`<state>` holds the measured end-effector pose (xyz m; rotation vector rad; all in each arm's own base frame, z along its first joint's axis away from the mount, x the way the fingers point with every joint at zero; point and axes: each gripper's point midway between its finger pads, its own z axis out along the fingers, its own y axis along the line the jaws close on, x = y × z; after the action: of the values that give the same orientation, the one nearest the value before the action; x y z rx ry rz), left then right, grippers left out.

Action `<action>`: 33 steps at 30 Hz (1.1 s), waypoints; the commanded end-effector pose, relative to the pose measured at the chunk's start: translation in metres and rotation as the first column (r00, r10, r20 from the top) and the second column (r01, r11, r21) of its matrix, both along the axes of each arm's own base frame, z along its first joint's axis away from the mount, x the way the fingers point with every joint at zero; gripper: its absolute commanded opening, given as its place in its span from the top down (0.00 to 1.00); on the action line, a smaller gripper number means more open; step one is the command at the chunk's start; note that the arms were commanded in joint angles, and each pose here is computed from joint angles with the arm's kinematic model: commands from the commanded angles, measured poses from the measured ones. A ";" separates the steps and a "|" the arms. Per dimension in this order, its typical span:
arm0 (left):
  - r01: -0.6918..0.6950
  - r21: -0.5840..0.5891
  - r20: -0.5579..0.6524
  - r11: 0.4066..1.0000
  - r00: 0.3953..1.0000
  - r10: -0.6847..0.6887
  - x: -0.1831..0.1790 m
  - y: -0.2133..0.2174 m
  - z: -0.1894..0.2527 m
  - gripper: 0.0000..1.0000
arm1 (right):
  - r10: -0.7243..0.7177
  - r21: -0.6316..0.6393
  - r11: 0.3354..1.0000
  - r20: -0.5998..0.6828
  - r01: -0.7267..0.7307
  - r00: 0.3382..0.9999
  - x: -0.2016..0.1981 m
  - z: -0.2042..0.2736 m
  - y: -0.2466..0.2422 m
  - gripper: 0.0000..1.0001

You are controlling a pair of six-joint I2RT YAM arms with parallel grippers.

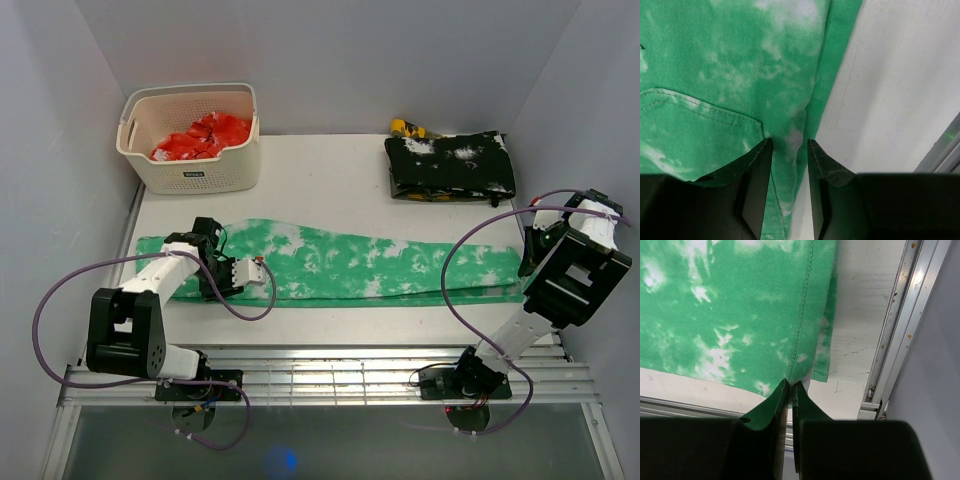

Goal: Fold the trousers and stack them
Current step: Fold the trousers

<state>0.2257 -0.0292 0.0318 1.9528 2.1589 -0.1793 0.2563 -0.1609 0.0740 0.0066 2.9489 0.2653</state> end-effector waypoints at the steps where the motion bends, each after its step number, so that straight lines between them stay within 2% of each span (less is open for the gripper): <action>1: 0.022 0.004 0.022 1.000 1.000 -0.022 0.004 0.001 -0.003 0.57 | 0.001 -0.030 1.000 0.015 -0.001 1.000 0.005 0.006 -0.011 0.92; 13: 0.005 0.008 0.066 1.000 0.998 -0.005 0.012 0.005 -0.001 1.00 | 0.000 -0.024 1.000 0.019 0.000 1.000 0.005 0.007 -0.010 0.92; 18: -0.021 -0.027 0.097 0.999 0.995 0.023 0.019 0.004 0.015 1.00 | 0.002 -0.022 1.000 0.034 -0.002 0.999 0.009 0.014 -0.010 0.92; 24: -0.103 -0.142 0.141 0.985 0.982 0.123 0.041 0.006 0.059 1.00 | 0.019 -0.028 0.999 0.092 -0.017 0.996 0.016 0.045 -0.009 0.92; 26: -0.166 -0.162 0.164 0.973 0.968 0.192 0.050 0.025 0.070 1.00 | 0.030 -0.047 0.999 0.102 -0.025 0.994 0.015 0.053 -0.011 0.92; 29: -0.192 -0.191 0.166 0.963 0.960 0.224 0.054 0.036 0.080 1.00 | 0.054 -0.077 0.996 0.106 -0.046 0.993 0.011 0.061 -0.013 0.92; 33: -0.186 -0.214 0.126 0.959 0.968 0.216 0.041 0.038 0.085 1.00 | 0.094 -0.137 0.987 0.093 -0.081 0.991 0.002 0.057 -0.022 0.92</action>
<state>0.2755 0.0005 0.1026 1.5568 2.1461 -0.2110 0.2609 -0.1564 0.1154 -0.0713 2.8952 0.2818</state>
